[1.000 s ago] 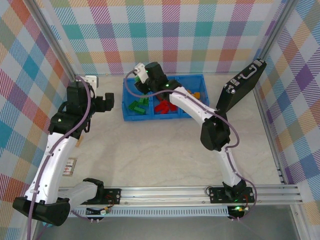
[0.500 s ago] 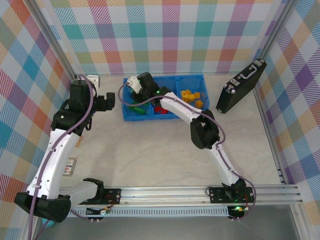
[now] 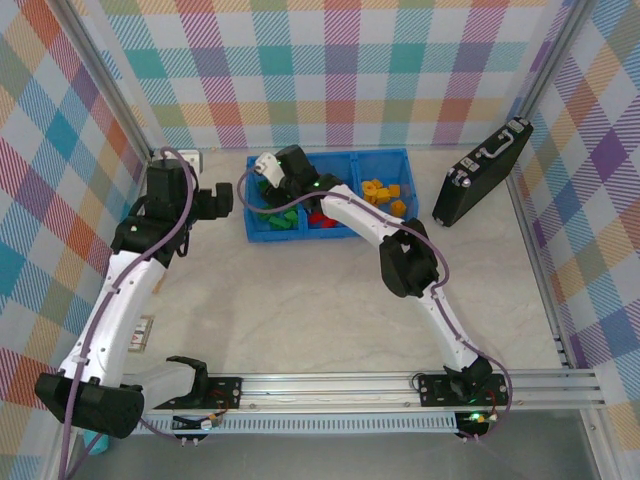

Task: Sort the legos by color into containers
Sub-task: Place the lego in the container, then reset both arms

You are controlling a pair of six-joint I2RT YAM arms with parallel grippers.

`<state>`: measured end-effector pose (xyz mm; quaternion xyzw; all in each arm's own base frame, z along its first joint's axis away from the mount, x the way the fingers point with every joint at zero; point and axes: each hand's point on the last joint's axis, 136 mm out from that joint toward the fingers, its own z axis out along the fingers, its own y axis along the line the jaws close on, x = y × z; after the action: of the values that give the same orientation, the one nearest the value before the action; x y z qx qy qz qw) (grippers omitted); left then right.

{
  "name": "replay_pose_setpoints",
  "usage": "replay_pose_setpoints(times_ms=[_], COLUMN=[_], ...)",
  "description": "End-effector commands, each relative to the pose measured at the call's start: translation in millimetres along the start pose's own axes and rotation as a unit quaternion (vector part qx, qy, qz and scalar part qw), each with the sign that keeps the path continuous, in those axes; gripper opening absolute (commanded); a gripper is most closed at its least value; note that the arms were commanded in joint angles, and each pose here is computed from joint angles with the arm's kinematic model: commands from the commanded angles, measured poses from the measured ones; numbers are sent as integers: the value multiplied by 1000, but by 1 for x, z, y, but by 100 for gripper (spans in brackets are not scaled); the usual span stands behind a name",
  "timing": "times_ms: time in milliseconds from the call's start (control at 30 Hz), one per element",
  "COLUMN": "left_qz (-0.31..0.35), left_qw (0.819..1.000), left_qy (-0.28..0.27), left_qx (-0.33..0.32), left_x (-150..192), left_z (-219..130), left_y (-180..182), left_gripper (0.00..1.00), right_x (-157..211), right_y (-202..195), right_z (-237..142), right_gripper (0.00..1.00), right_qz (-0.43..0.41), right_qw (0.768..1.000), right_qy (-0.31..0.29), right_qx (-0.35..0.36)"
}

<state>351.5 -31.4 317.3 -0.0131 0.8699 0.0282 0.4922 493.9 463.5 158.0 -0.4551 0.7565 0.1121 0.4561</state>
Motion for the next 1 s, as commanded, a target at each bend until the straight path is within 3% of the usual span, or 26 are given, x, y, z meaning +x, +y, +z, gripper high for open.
replay_pose_setpoints(times_ms=[0,267,367,567,733,967], left_qz=[-35,-68,-80,-91,-94,-96], left_qw=[998,994,994,989,988,987], left_qy=[-44,-81,-75,-100,-107,-102], left_qx=[7,-19,-20,-60,-60,-75], left_x=[-9,13,23,54,87,121], left_z=[8,43,59,81,93,111], left_y=[1,16,23,45,46,49], left_gripper=[100,100,100,100,100,100], right_x=[-64,-70,-54,9,80,182], right_y=[-18,-45,-58,-81,-112,-126], right_z=[-57,-145,-185,-262,-318,-361], right_gripper=[63,82,99,99,99,99], right_qz=[-21,-22,2,87,228,312], right_qw=[997,991,988,974,936,880], right_qy=[-77,-97,-90,-65,-62,2], right_qx=[23,90,125,200,259,357])
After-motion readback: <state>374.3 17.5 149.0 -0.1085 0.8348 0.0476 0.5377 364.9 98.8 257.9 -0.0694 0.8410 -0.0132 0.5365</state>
